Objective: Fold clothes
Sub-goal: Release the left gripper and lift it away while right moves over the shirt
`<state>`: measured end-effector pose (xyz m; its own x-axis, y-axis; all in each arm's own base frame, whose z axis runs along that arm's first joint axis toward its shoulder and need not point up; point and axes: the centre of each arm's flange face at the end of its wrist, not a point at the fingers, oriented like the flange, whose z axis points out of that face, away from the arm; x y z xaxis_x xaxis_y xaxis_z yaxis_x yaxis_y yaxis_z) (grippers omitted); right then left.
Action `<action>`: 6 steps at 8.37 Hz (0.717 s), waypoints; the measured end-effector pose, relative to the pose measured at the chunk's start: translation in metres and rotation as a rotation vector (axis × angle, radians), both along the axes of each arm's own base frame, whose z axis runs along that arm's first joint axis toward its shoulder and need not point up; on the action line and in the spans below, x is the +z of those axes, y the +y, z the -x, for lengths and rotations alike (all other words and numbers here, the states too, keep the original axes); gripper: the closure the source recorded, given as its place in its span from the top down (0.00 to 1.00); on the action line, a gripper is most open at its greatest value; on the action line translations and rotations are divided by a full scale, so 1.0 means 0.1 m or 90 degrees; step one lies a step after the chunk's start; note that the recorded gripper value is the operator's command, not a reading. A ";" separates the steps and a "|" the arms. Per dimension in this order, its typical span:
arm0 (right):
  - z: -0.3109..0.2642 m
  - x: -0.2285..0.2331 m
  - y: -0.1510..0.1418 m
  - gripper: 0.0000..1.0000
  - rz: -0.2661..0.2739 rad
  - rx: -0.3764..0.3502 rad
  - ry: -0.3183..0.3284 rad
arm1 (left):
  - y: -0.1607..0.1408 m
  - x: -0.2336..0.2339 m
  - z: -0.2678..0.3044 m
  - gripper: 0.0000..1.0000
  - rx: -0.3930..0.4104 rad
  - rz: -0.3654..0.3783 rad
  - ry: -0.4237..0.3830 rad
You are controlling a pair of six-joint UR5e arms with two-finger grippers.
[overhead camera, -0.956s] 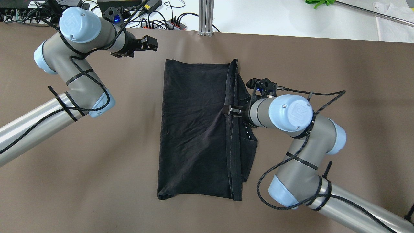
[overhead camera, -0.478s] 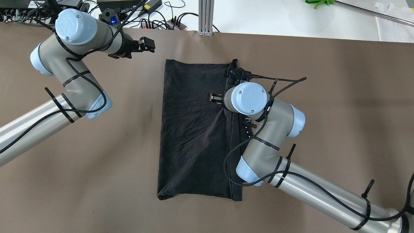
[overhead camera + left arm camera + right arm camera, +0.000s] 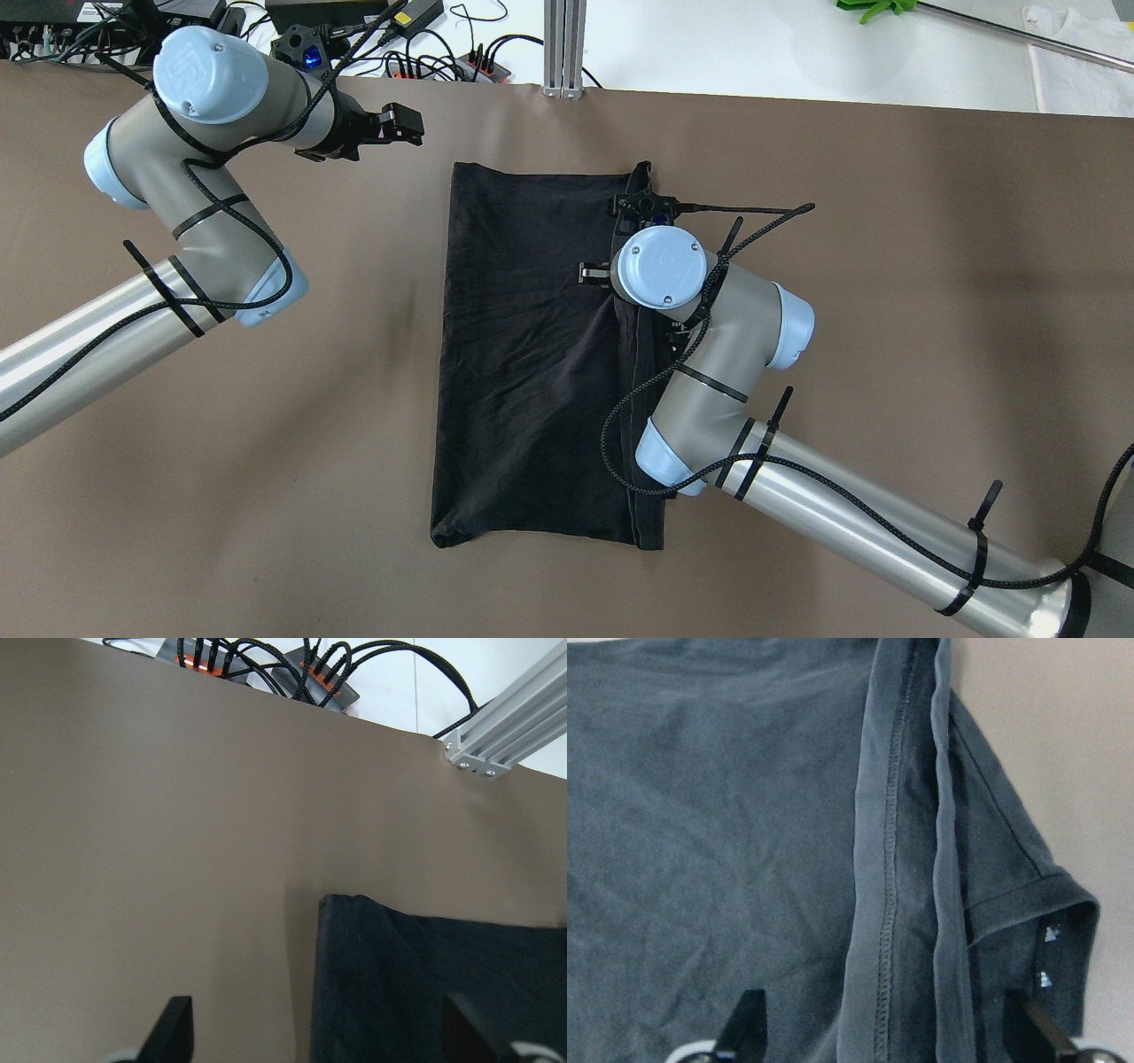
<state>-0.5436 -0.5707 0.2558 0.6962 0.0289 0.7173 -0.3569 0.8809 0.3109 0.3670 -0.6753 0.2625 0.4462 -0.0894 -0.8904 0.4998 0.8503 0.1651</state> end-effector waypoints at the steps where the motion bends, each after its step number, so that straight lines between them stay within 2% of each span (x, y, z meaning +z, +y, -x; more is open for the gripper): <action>1: 0.01 0.05 -0.01 0.94 0.008 -0.002 0.017 | 0.00 0.01 0.00 1.00 0.000 0.000 -0.001; 6: 0.05 0.17 -0.01 0.94 0.030 0.002 0.036 | 0.00 0.01 0.00 1.00 0.000 0.001 0.000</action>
